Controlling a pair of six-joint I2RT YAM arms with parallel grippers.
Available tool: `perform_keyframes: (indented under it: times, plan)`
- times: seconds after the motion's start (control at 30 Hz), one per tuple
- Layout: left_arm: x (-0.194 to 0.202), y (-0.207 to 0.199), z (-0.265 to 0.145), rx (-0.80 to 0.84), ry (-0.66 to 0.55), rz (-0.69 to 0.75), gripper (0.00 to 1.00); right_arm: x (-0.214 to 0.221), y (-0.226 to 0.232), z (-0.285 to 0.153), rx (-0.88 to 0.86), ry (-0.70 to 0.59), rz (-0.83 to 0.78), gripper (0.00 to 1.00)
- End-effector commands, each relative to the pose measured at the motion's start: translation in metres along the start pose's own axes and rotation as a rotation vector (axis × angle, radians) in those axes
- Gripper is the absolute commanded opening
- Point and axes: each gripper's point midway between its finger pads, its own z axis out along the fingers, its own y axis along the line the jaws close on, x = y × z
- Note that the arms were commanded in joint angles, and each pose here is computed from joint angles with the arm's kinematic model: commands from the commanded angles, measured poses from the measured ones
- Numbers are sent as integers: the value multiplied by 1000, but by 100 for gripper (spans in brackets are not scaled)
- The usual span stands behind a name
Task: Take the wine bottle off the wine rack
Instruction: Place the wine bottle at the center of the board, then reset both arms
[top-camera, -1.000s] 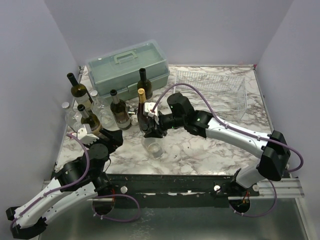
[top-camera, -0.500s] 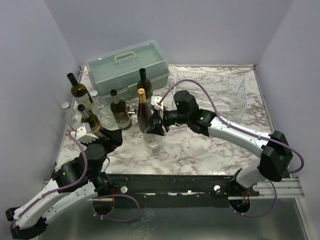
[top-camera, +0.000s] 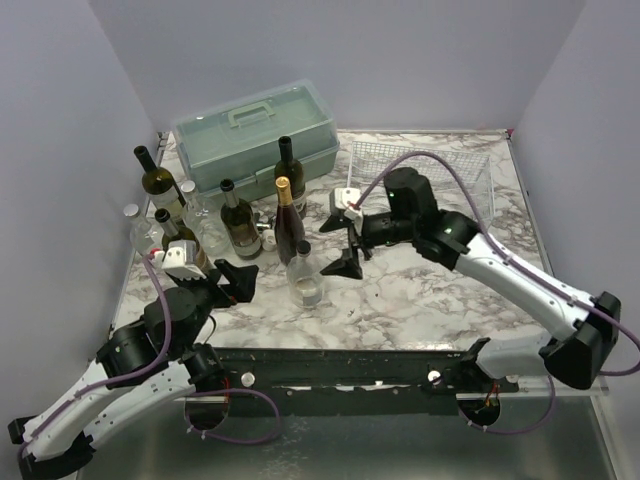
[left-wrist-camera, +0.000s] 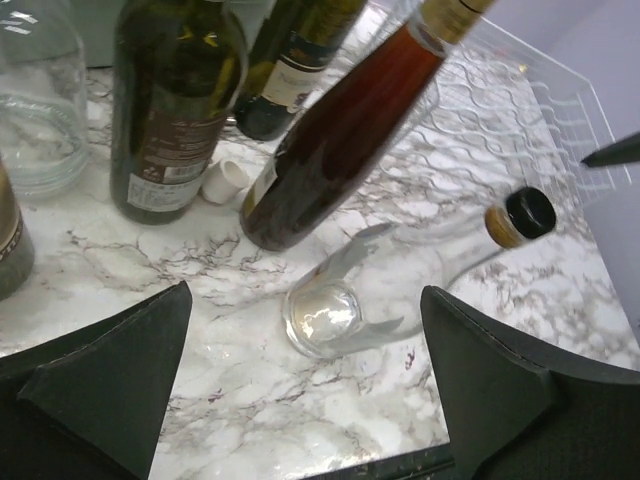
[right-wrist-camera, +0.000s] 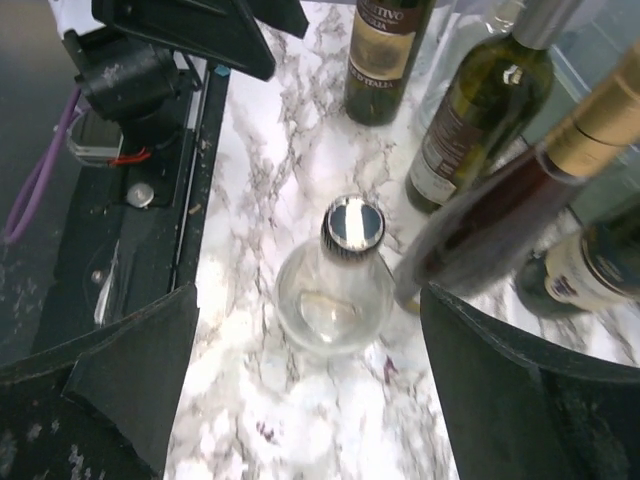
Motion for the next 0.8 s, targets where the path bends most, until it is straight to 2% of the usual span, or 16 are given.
perform_keyframes:
  times: [0.0,0.07,0.13,0.3,0.4,0.47,0.53,0.77]
  plan:
    - [2,-29,-14,199,74,175,99,1,26,-57,-31,82,-36,97]
    - [2,-33,-18,230,88,203,99,4,13,-83,75,84,8,99]
    - [2,-30,-18,213,96,211,99,11,-12,-112,254,81,92,100]
    - [4,-27,-14,172,127,247,99,42,-73,-199,852,79,287,100]
    - [6,-25,-10,137,160,283,99,60,-100,-276,1313,47,385,99]
    - [6,-24,-8,110,174,302,99,71,-104,-313,1495,23,412,100]
    - [4,-23,-6,97,171,310,99,80,-100,-331,1564,7,441,100]
    - [-4,-22,-4,93,134,321,99,91,-82,-342,1588,15,457,100]
